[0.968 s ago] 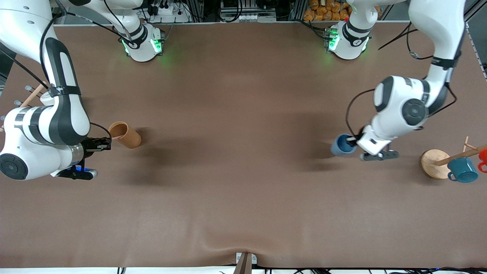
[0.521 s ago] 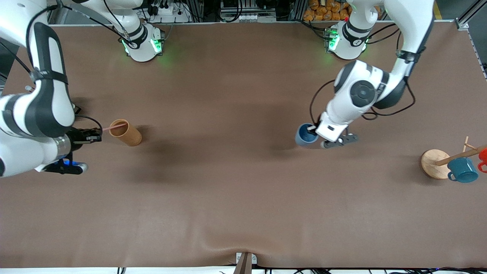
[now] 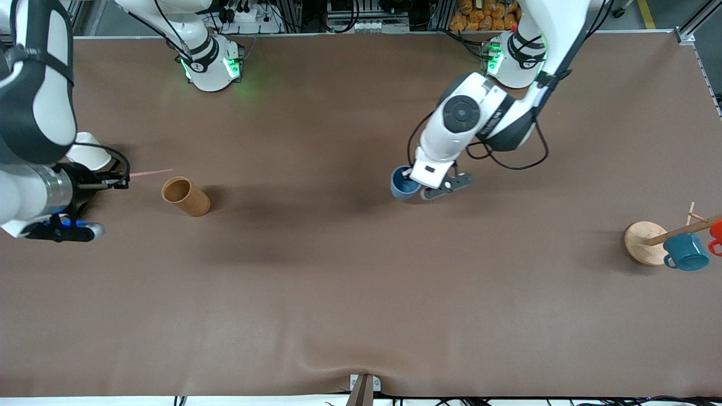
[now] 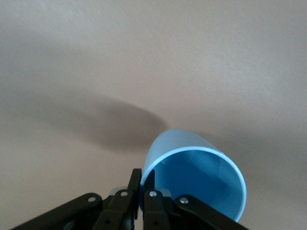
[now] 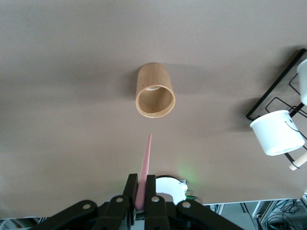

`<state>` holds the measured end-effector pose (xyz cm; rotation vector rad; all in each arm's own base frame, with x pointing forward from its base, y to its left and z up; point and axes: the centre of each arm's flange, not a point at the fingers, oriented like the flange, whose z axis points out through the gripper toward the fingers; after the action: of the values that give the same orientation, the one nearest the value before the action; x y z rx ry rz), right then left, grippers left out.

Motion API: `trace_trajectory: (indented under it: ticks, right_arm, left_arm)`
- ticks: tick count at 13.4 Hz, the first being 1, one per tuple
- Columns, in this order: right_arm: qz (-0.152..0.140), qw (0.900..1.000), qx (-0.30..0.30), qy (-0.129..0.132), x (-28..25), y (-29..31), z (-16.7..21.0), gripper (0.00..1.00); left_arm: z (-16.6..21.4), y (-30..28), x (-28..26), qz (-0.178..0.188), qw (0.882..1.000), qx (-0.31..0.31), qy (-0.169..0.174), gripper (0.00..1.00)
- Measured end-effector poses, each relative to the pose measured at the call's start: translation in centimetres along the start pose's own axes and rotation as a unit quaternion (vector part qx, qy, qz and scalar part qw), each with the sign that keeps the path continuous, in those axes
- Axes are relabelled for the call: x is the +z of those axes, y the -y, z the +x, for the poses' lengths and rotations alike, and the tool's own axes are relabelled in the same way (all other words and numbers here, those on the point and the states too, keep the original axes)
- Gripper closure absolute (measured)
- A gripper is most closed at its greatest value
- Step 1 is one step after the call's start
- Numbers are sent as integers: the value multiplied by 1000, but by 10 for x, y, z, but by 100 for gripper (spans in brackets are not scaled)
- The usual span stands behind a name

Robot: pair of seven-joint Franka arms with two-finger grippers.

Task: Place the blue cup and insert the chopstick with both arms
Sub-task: 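Carry the blue cup to mid-table while the right gripper lifts the chopstick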

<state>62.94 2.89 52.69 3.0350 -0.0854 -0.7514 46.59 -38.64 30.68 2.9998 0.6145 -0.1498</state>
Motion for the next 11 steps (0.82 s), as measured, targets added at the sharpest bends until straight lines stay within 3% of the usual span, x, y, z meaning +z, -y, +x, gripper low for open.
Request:
trace_trajectory:
  ticks: [5,9,11]
  right_arm:
    - [-5,999,-16,-39,-35,19,-36,90]
    - [-7,999,-7,-50,-43,38,-49,90]
    - [9,999,17,-47,-42,61,-54,90]
  left_arm:
    - [-41,-45,31,17,999,-37,-26,95]
    - [-65,-65,49,20,998,-50,-29,95]
    - [-77,-72,54,22,998,-53,-33,95]
